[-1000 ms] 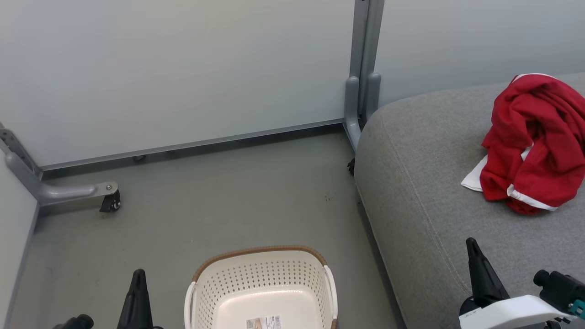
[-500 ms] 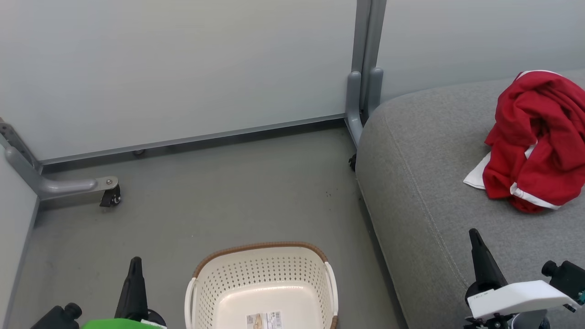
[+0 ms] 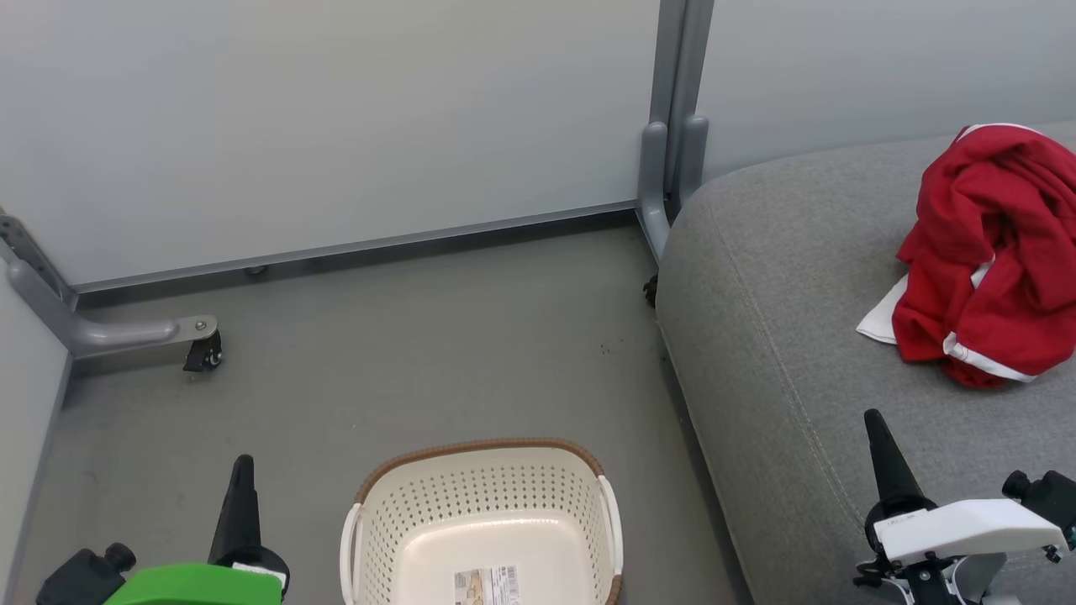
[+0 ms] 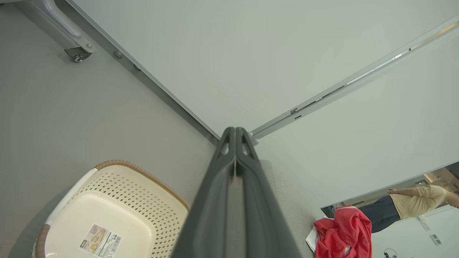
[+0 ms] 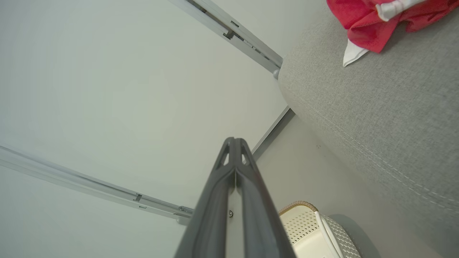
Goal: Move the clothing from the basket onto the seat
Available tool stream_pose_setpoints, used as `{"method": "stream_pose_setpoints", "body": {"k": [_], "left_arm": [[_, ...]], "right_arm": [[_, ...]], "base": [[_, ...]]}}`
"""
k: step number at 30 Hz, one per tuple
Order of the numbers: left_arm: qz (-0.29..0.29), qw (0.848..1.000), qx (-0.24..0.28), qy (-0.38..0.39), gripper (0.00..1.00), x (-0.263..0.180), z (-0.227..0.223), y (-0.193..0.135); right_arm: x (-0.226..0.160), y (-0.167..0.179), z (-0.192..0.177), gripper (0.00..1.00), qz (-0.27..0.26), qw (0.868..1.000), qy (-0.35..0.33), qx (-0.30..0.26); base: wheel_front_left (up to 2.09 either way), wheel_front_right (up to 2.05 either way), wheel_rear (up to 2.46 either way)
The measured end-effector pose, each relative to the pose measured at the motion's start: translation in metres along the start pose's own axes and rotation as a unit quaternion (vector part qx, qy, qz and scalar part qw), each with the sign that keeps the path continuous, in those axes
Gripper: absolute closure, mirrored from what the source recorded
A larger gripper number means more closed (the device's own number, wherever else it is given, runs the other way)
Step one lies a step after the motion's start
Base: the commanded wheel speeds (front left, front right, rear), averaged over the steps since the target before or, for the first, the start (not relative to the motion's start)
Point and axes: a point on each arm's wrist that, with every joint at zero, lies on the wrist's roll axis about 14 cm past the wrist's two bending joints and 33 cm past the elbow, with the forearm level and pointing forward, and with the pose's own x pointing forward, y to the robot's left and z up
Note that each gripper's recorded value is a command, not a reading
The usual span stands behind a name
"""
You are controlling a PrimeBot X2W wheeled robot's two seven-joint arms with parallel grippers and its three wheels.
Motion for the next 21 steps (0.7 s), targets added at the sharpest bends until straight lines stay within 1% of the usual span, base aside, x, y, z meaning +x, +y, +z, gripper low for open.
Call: {"method": "stream_pose_setpoints", "body": {"k": [11, 21], "left_arm": [[0.0, 0.998, -0.06, 0.004, 1.0, 0.008, 0.002, 0.0], [0.001, 0.994, -0.112, 0.004, 1.0, 0.015, 0.005, 0.002]], "right_arm": [[0.008, -0.003, 0.001, 1.0, -0.007, 0.998, 0.004, 0.06], [0.016, -0.003, 0.001, 1.0, -0.009, 0.994, 0.006, 0.111]], "base": [[0.0, 0.0, 0.0], [0.0, 0.0, 0.0]]}}
